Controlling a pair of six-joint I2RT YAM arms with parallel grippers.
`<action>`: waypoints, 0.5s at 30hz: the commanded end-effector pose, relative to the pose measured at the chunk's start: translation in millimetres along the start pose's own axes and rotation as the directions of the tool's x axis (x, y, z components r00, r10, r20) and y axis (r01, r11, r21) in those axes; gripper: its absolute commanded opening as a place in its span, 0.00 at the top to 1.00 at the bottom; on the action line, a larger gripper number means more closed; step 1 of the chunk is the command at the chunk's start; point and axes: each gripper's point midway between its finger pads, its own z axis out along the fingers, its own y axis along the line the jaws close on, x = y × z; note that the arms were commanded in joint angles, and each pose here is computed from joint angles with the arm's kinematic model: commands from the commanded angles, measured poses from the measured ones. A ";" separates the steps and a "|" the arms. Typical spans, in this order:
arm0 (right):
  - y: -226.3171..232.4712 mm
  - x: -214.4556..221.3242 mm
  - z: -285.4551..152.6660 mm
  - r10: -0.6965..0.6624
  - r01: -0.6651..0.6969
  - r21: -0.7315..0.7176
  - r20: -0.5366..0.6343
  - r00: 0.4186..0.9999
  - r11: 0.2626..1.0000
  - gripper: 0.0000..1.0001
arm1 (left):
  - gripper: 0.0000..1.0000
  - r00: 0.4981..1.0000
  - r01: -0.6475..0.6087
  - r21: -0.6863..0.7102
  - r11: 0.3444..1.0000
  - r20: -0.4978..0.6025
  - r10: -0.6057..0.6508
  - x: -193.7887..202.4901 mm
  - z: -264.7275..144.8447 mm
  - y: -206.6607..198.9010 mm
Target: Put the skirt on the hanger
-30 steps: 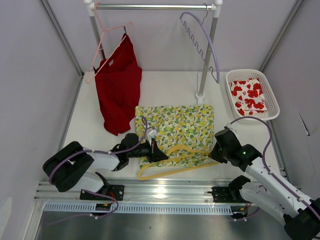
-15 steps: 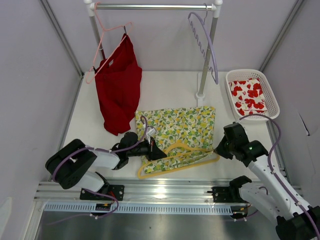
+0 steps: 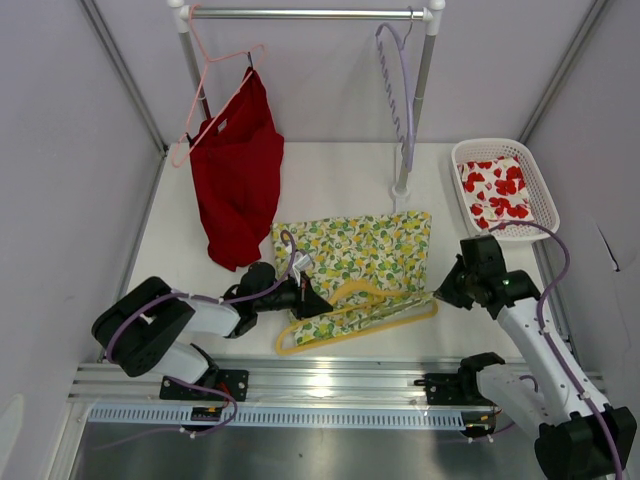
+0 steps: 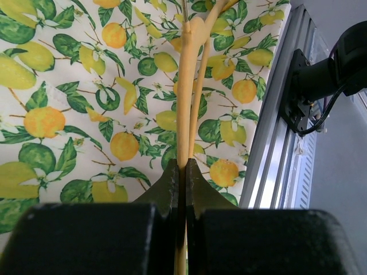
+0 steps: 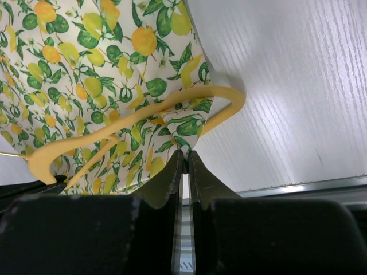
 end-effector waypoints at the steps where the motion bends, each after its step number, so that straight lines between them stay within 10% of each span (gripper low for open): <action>1: -1.1 1.6 7.4 -0.008 0.008 -0.018 -0.006 1.000 1.000 0.92 | 1.00 0.999 -0.027 -0.081 0.996 -0.025 0.025 7.9 -1.3 21.4; 15: 16.6 7.9 3.6 0.003 -0.002 -0.066 0.008 1.000 0.998 0.73 | 1.00 1.000 -0.019 -0.105 0.994 -0.025 0.016 9.7 0.8 28.0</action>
